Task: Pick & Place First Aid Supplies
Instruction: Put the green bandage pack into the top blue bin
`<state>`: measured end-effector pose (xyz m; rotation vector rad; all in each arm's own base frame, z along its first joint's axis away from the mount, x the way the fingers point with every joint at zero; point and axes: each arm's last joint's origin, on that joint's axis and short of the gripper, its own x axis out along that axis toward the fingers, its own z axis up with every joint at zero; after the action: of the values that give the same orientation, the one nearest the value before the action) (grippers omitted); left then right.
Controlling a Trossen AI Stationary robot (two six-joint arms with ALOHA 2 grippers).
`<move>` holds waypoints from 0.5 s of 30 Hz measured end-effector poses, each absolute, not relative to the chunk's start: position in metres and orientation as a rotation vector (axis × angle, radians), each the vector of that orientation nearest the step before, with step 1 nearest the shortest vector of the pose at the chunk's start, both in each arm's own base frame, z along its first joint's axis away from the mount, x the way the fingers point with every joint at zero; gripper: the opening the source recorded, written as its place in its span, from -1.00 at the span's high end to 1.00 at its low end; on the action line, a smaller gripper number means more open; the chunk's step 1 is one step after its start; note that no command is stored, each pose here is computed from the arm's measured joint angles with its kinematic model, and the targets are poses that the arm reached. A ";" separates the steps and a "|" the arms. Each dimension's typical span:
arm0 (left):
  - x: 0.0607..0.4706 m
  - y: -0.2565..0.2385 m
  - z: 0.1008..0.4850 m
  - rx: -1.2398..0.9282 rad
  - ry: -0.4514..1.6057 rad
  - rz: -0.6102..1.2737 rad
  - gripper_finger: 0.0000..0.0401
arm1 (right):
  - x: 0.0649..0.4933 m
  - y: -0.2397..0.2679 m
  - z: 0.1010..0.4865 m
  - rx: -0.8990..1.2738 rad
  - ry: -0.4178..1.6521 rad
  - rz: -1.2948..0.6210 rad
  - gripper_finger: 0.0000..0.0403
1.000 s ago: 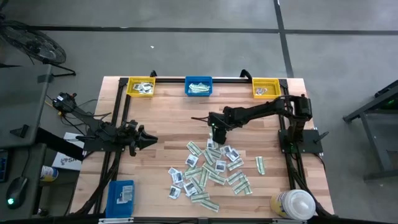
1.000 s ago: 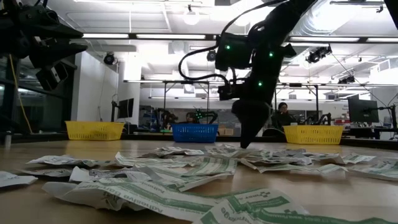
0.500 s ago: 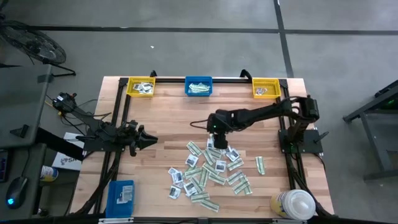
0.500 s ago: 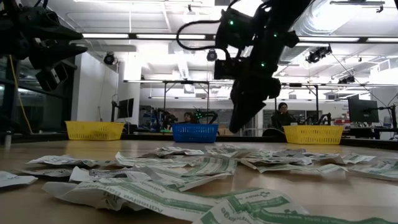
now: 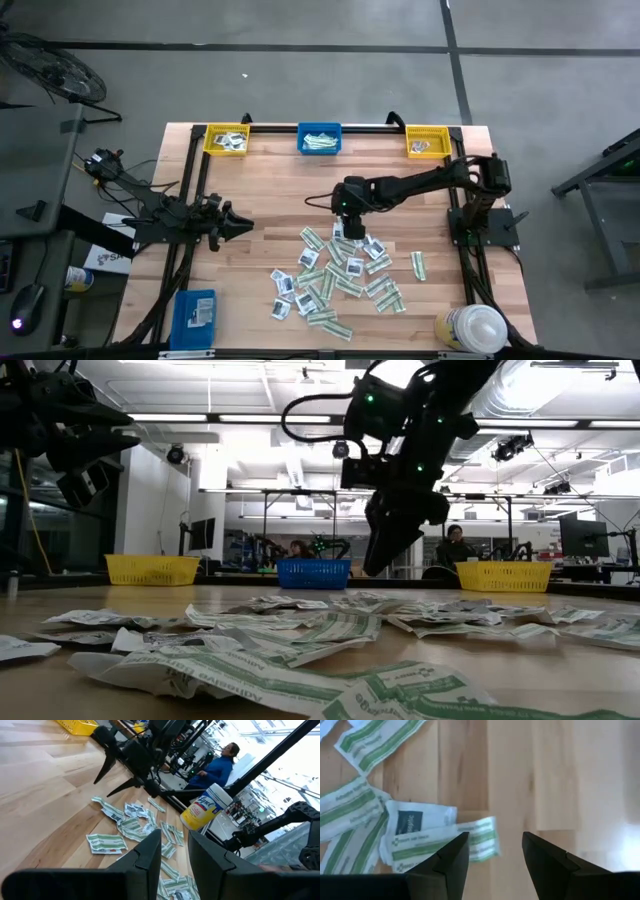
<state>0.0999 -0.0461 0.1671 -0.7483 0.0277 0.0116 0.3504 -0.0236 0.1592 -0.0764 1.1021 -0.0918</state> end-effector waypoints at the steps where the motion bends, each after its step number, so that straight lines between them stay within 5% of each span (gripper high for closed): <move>1: 0.100 -0.046 0.167 -0.748 0.028 0.012 0.52 | 0.351 -0.023 0.157 -0.075 1.104 -0.086 0.12; 15: 0.100 -0.046 0.167 -0.755 0.029 0.012 0.52 | 0.356 -0.025 0.138 -0.060 1.144 -0.147 0.12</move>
<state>0.1000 -0.0461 0.1670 -0.7545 0.0287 0.0117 0.3558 -0.0246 0.1375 -0.0604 1.1440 -0.1475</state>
